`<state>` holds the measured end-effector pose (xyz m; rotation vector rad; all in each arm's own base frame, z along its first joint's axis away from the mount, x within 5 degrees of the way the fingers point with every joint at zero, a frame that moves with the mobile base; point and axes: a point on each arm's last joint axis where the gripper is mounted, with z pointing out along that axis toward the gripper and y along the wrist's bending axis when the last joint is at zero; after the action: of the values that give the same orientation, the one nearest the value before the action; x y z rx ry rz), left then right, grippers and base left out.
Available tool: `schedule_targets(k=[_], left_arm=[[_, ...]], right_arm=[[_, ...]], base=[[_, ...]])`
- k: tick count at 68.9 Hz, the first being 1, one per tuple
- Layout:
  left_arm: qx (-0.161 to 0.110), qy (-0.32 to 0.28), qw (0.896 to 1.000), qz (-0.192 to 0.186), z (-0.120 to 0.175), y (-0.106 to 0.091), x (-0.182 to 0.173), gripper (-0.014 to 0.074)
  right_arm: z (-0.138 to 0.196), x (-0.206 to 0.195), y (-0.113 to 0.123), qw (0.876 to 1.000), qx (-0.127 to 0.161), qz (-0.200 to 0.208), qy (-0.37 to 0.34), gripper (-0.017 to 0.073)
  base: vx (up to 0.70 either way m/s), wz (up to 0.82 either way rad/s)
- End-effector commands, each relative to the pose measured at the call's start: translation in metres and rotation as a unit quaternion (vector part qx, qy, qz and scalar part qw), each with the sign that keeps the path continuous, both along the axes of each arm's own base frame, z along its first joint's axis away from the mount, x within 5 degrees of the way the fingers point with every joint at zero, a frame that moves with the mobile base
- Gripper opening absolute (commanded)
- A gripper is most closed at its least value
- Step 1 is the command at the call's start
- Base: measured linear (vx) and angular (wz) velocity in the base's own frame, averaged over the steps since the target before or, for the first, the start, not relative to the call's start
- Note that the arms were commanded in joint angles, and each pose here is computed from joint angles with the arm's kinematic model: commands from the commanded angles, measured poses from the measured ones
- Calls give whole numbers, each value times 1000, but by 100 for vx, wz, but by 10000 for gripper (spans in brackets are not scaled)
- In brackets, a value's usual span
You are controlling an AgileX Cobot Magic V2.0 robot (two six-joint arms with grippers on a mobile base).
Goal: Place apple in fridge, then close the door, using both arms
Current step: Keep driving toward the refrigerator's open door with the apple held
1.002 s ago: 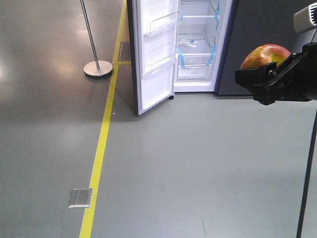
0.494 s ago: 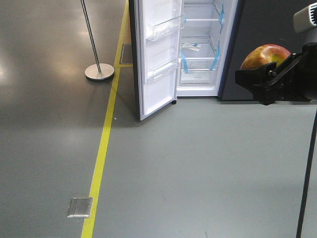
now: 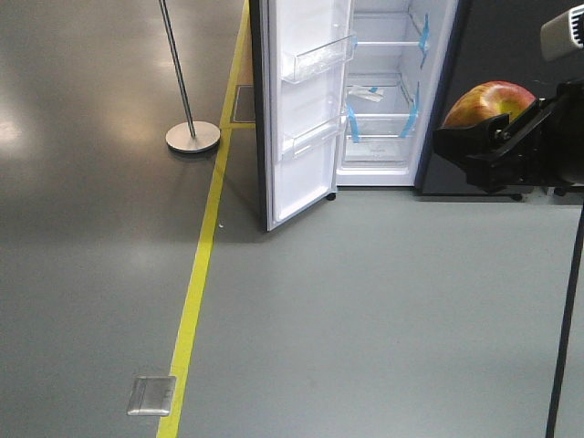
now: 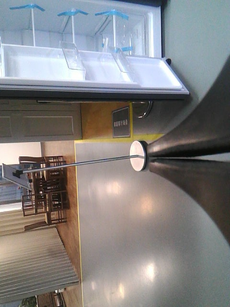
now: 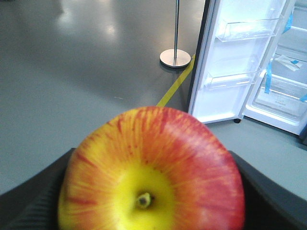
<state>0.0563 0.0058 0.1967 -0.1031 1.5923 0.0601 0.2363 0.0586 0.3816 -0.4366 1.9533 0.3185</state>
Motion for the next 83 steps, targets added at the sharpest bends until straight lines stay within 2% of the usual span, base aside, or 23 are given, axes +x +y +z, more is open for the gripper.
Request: schedule_targets(k=[1, 83], left_arm=[[-4, -54, 999, -4, 14, -1, -2, -8], [-4, -54, 999, -4, 14, -1, -2, -8]], right_arm=[[19, -3, -3, 999, 14, -17, -49, 57], [19, -3, -3, 999, 14, -17, -49, 57]], base=[[9, 4], [6, 0]])
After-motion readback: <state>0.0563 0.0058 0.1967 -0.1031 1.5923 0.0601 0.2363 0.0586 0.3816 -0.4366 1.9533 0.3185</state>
